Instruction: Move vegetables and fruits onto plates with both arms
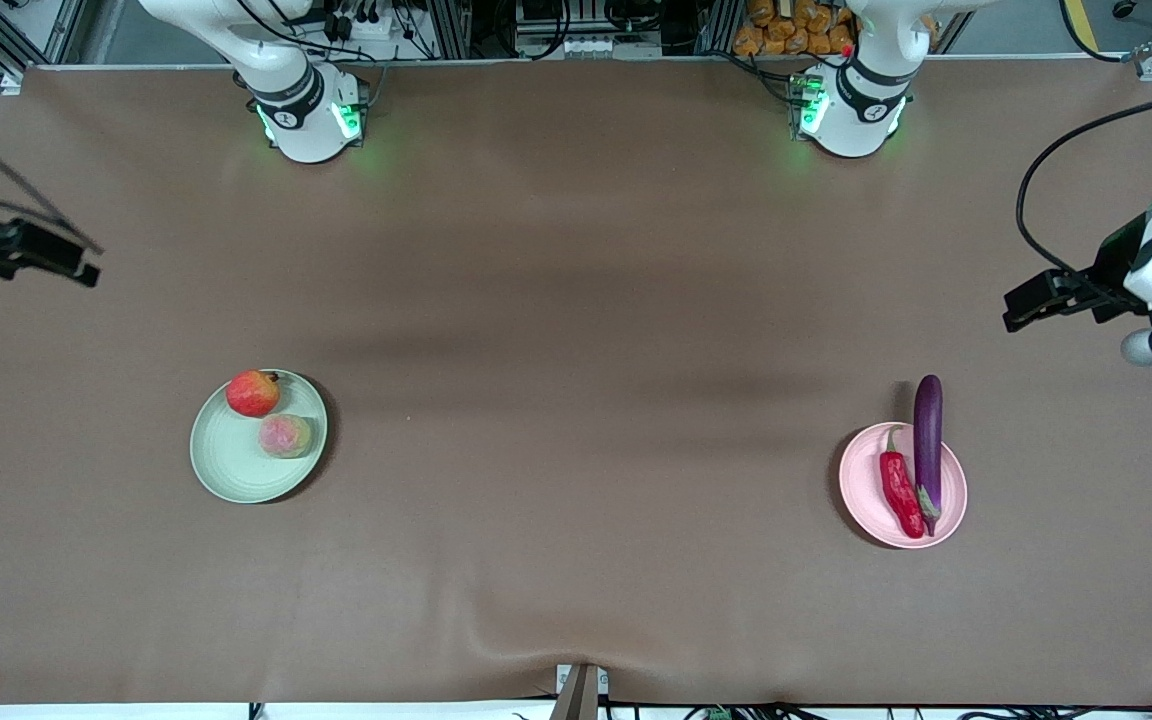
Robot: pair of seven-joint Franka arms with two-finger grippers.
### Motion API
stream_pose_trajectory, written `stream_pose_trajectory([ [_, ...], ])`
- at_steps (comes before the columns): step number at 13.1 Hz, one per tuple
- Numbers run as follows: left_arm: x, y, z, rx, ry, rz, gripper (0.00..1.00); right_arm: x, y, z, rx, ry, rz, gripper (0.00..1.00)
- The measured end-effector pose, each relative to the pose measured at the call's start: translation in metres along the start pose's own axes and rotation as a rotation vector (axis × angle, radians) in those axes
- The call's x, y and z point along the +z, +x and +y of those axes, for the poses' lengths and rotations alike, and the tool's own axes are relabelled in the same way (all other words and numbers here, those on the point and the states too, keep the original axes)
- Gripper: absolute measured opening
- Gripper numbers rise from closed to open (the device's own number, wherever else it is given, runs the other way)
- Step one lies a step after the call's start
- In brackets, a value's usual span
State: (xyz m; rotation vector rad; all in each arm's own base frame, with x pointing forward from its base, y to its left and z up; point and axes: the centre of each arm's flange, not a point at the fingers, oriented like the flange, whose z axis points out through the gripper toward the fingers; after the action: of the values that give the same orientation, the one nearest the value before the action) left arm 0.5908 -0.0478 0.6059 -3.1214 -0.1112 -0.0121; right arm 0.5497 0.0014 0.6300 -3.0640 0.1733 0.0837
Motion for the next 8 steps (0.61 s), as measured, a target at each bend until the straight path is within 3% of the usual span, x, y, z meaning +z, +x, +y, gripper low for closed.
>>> stream_pose_trajectory([
  [3,-0.014,-0.024,0.012,0.036,0.011,0.007,1.0,0.012,-0.024,-0.002,-0.013,-0.009,0.011,1.0],
  [5,-0.021,-0.041,0.023,0.059,0.017,0.014,1.0,0.0,-0.023,0.003,-0.014,-0.053,0.033,1.0],
  [8,-0.03,-0.06,0.029,0.073,0.02,0.024,1.0,-0.01,-0.02,0.003,-0.023,-0.066,0.015,1.0],
])
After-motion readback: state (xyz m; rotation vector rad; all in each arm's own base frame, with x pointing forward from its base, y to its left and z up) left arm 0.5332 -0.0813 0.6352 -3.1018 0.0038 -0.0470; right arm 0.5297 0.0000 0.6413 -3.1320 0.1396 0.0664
